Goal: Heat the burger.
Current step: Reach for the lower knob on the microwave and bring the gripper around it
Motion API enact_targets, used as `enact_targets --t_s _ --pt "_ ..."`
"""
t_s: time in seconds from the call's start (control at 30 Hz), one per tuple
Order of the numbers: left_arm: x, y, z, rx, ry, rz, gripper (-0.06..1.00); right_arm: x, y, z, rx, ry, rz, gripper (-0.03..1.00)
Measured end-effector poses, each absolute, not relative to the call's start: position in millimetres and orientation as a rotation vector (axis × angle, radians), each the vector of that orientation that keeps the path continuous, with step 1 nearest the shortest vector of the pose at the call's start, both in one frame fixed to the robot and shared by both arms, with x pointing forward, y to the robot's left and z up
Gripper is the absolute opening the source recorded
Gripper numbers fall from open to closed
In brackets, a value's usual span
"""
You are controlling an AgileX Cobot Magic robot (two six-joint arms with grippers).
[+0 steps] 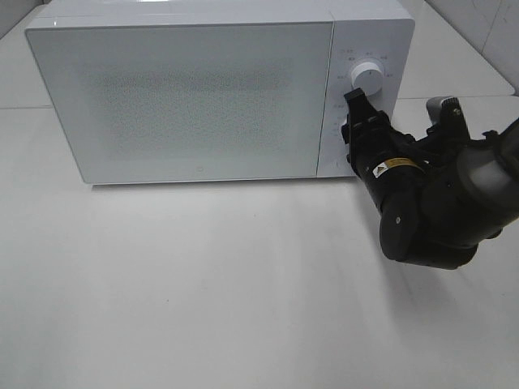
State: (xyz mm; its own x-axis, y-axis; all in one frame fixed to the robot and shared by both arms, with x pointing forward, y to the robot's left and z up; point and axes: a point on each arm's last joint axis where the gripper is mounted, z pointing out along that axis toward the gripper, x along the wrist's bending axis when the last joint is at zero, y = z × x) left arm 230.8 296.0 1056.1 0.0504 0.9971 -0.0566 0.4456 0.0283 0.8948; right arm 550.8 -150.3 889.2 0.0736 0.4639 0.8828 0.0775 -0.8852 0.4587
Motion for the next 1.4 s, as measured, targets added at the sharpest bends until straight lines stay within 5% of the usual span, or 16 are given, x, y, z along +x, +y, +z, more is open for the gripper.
enact_targets --t_s 1.4 --pt "230.8 296.0 1056.1 1.532 1.509 0.875 0.88 550.2 -150.3 888.0 2.368 0.058 2.126 0.43"
